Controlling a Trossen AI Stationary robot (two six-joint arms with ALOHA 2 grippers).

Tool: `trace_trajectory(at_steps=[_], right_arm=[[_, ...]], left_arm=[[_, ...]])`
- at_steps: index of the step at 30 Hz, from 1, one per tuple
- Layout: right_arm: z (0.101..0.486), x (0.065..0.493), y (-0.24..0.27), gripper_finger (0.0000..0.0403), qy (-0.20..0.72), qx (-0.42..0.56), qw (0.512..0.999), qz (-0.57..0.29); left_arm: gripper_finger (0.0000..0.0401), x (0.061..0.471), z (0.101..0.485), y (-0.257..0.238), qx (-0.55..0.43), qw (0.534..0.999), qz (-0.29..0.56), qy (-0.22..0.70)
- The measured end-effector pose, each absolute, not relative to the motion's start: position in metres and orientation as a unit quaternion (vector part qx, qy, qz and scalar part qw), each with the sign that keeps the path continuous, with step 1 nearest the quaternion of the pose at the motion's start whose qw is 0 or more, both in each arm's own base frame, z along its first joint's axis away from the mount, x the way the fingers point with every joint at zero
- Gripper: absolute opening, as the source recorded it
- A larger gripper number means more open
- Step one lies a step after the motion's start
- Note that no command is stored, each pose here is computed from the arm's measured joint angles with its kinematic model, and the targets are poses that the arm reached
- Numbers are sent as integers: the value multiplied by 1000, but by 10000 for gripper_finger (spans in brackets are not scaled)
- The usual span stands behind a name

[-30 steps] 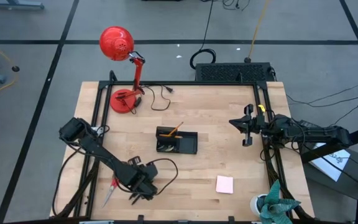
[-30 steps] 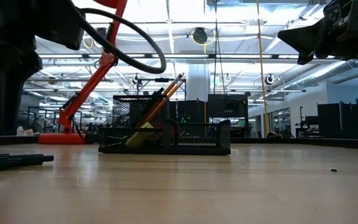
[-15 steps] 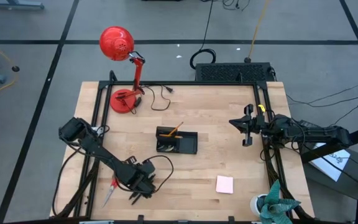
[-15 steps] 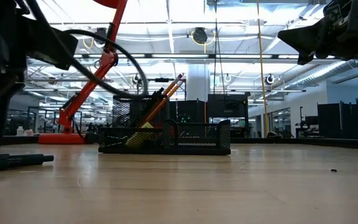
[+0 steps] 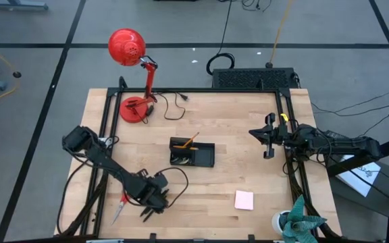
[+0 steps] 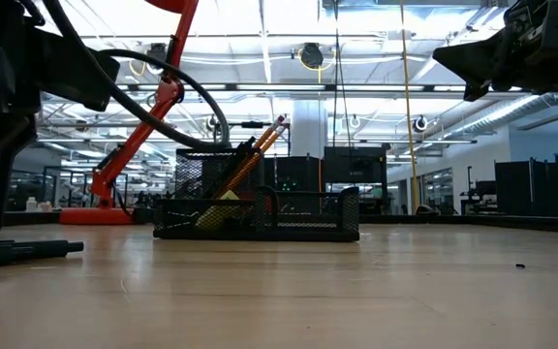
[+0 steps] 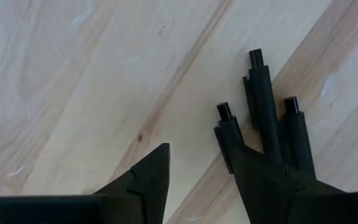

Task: Pick and place office supplies into organizer
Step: Put the left pen into the top left section of the desk organizer

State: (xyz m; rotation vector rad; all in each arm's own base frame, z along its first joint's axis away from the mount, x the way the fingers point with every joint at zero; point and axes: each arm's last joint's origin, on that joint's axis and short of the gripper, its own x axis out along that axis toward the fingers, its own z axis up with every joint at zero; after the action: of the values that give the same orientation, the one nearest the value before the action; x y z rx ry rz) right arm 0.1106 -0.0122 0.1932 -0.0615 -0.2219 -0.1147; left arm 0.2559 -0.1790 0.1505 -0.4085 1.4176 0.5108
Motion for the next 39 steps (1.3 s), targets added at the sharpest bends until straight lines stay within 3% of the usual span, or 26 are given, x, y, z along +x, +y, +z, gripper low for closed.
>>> trace_trajectory(at_steps=[7,12,18,28,39], right_arm=[[193,111,-12,0,-111,-31,992,-57],[193,111,-12,0,-111,-31,992,-57],[193,111,-12,0,-111,-30,992,-58],[193,111,-12,0,-110,-30,992,-57],[193,111,-12,0,-110,-30,992,-57]], left_arm=[[179,252,172,-174,-201,726,215,622],[180,253,177,-172,-249,719,255,596],[180,256,166,-174,-276,699,287,594],[180,263,167,-182,-294,722,246,576],[179,249,142,-177,-301,713,256,579]])
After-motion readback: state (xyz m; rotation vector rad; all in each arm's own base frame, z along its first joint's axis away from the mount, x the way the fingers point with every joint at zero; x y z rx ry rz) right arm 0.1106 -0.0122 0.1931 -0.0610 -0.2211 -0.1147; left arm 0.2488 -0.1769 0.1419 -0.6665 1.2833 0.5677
